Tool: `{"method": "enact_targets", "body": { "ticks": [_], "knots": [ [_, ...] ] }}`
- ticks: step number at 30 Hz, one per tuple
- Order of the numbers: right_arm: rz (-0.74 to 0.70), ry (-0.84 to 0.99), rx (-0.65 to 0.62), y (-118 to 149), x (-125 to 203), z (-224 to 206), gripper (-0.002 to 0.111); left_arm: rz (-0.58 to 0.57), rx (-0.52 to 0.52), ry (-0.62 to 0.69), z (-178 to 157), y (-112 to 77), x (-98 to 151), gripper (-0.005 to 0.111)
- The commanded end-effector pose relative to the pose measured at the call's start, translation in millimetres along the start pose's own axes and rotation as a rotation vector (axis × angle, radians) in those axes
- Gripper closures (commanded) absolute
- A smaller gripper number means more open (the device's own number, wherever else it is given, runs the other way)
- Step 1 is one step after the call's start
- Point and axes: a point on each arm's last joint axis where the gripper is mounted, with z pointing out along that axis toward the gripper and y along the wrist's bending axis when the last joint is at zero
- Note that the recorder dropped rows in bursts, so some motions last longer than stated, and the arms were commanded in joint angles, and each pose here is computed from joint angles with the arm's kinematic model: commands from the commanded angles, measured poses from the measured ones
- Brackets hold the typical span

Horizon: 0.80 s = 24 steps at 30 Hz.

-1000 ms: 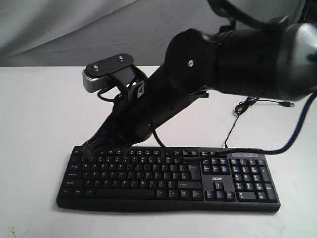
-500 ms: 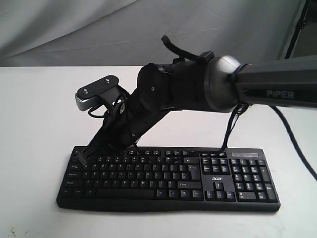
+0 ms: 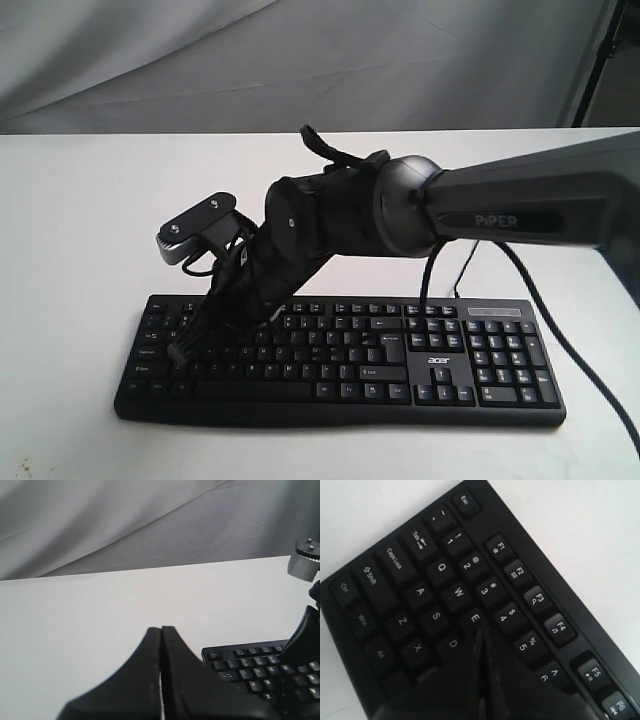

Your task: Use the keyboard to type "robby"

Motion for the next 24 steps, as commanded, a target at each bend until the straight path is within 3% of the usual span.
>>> {"method": "enact_targets", "body": {
  "ticks": [1, 24],
  "knots": [
    [-0.022, -0.018, 0.015, -2, -1, 5, 0.108, 0.003, 0.005, -0.007, 0, -0.3, 1, 0.107],
    [-0.033, -0.009, 0.034, -6, 4, 18, 0.108, 0.003, 0.005, -0.007, 0, -0.3, 1, 0.107]
  ]
}}
